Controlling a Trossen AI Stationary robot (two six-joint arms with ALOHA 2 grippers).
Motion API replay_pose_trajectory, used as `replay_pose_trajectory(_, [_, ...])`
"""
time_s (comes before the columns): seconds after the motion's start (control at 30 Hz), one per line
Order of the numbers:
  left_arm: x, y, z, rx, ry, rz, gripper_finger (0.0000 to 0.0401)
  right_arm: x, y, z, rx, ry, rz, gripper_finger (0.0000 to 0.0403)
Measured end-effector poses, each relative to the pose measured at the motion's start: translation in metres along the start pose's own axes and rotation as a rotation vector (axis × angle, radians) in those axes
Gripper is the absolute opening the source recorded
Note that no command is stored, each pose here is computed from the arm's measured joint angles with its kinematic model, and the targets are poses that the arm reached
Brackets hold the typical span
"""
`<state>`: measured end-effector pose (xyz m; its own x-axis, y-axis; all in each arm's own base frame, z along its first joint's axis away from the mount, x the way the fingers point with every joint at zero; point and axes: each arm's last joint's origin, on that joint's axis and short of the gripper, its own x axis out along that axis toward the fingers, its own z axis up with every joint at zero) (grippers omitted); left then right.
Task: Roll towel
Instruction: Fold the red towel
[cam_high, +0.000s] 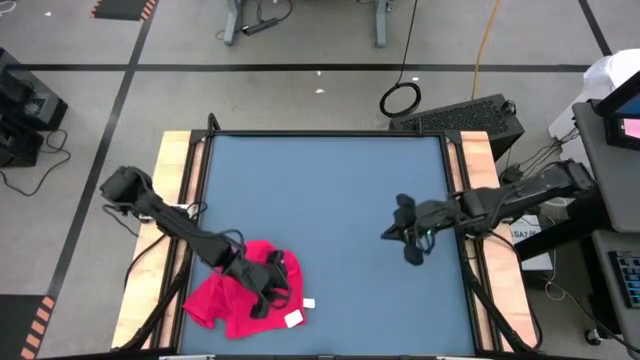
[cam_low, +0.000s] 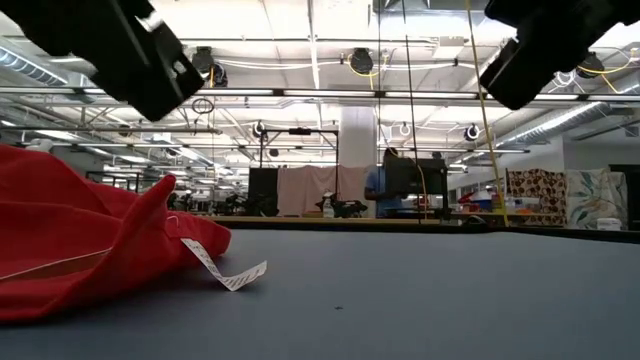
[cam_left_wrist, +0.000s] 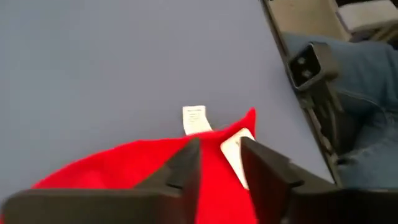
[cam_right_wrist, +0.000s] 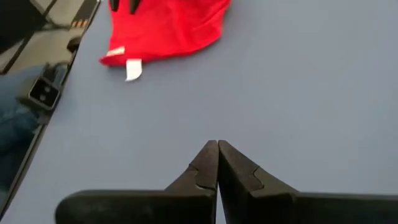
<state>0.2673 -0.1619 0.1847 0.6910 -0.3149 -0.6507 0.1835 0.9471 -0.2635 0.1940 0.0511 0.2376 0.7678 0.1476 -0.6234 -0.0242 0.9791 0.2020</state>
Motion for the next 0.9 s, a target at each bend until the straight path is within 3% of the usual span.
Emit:
replay_pose_trajectory(0.23, [0.030, -0.006, -0.013, 0.179, -0.036, 0.040, 0.0257, 0.038, 0.019, -0.007, -0.055, 0.052, 0.043, 0.0000])
replay_pose_trajectory(0.47, [0.045, -0.004, -0.021, 0.316, -0.016, 0.041, 0.0266, 0.071, 0.031, -0.019, -0.098, 0.097, 0.041, 0.0000])
replay_pose_trajectory(0.67, [0.059, -0.001, -0.034, 0.510, 0.044, 0.012, 0.0207, 0.096, 0.044, -0.029, -0.097, 0.066, 0.020, 0.0000])
replay_pose_trajectory(0.9, [0.066, 0.011, -0.034, 0.658, 0.066, 0.036, 0.0058, 0.118, 0.068, -0.037, -0.094, -0.077, 0.046, 0.0000])
